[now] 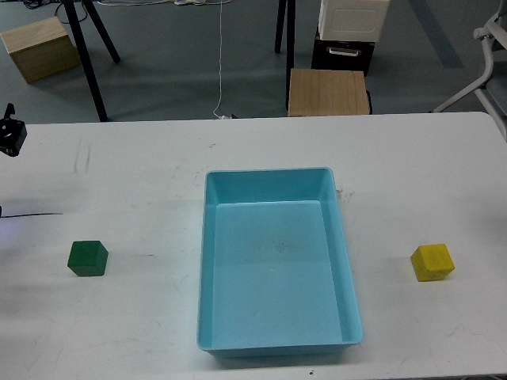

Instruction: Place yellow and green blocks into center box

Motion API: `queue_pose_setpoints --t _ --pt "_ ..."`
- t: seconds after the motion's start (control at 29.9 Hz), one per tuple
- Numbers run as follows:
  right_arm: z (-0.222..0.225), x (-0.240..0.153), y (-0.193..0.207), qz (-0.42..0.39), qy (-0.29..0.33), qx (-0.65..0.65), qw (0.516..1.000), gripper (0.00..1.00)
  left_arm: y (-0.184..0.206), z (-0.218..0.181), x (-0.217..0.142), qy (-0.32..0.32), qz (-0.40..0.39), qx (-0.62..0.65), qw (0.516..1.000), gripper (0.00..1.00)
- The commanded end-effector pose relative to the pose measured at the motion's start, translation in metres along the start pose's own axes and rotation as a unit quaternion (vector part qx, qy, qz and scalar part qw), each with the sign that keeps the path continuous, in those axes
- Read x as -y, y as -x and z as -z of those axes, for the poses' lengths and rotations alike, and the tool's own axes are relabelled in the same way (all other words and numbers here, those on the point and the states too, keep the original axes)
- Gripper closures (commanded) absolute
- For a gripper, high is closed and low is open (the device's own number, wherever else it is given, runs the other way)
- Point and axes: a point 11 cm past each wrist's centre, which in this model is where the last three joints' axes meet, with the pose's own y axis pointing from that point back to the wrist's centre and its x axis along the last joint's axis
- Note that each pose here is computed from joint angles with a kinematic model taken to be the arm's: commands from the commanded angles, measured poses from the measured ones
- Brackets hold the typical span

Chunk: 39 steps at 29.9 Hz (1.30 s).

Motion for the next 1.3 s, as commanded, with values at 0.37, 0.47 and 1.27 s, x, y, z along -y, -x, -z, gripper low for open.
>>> queue_pose_setpoints --t 0.37,0.47,1.27 --pt "0.056 -0.039 0.007 0.038 0.124 -0.429 0.894 0.01 0.001 0.001 0.000 -0.009 0.006 0.024 1.000 0.00" --pt "0.058 -0.047 0.015 0.056 0.139 -0.474 0.868 0.01 0.002 0.002 0.000 -0.016 0.010 0.038 0.999 0.00" --pt "0.013 -0.094 0.023 0.219 0.251 -0.706 0.625 0.02 -0.002 -0.001 -0.003 -0.022 0.008 0.061 0.998 0.00"
